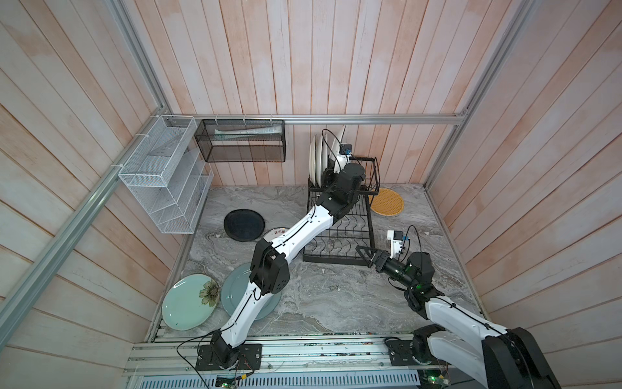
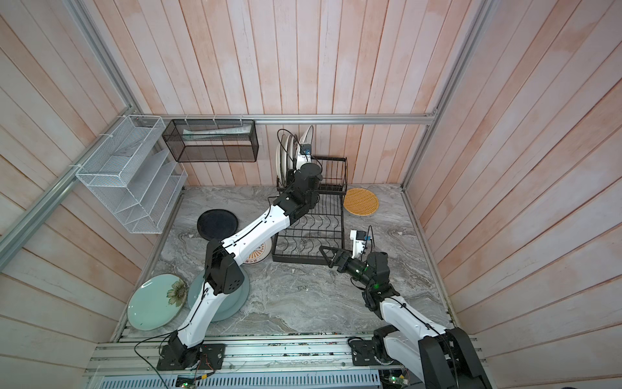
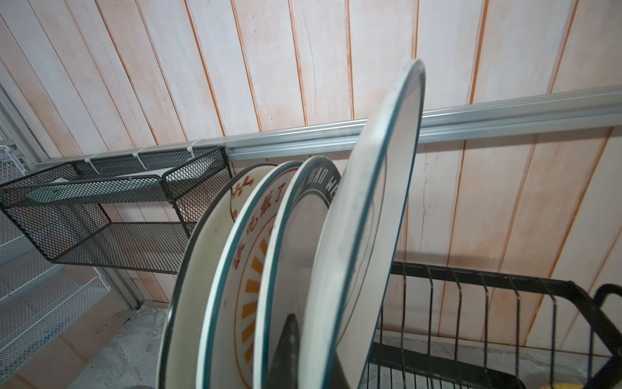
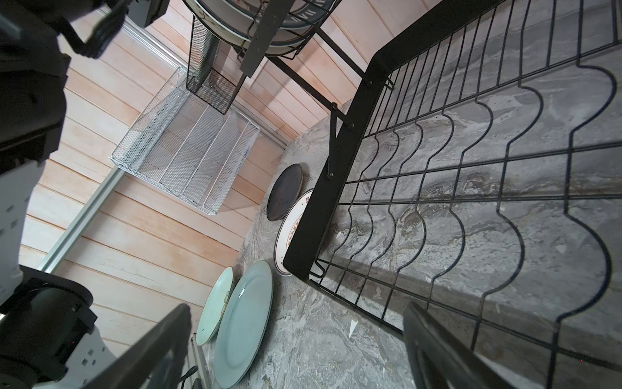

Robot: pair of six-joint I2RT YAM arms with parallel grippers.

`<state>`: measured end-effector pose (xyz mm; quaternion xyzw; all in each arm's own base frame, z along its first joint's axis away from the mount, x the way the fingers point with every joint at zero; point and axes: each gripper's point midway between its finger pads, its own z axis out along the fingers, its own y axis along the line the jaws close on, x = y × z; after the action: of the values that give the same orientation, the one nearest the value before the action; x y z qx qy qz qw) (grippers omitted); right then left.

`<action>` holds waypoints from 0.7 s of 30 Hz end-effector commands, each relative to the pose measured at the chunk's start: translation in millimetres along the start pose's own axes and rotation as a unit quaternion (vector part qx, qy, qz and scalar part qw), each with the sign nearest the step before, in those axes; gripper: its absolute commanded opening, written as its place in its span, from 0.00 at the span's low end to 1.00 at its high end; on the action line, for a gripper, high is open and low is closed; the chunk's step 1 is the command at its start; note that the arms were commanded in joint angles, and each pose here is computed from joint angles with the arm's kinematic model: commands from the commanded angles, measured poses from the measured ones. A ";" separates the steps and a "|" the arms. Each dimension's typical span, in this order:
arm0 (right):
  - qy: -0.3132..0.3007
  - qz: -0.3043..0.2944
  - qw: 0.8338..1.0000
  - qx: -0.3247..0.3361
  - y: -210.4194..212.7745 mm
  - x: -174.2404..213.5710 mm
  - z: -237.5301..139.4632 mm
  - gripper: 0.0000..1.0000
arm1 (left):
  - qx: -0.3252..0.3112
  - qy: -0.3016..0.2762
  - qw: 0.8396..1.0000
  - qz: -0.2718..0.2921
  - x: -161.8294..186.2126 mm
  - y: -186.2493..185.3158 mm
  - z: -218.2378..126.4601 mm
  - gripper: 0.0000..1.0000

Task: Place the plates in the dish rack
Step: 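Press the white plate down into the upper rack slot with the left gripper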

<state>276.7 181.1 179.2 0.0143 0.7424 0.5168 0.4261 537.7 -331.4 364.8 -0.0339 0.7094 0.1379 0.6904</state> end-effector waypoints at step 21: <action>-0.007 -0.021 1.000 -0.018 13.9 -8.3 6.7 0.98 | -0.065 -0.052 0.994 -0.071 -55.8 37.4 -17.0 0.00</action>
<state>275.2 185.7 175.2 0.0112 0.7464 0.5183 0.4172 535.1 -331.8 369.3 -0.0593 0.6936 0.1517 0.7017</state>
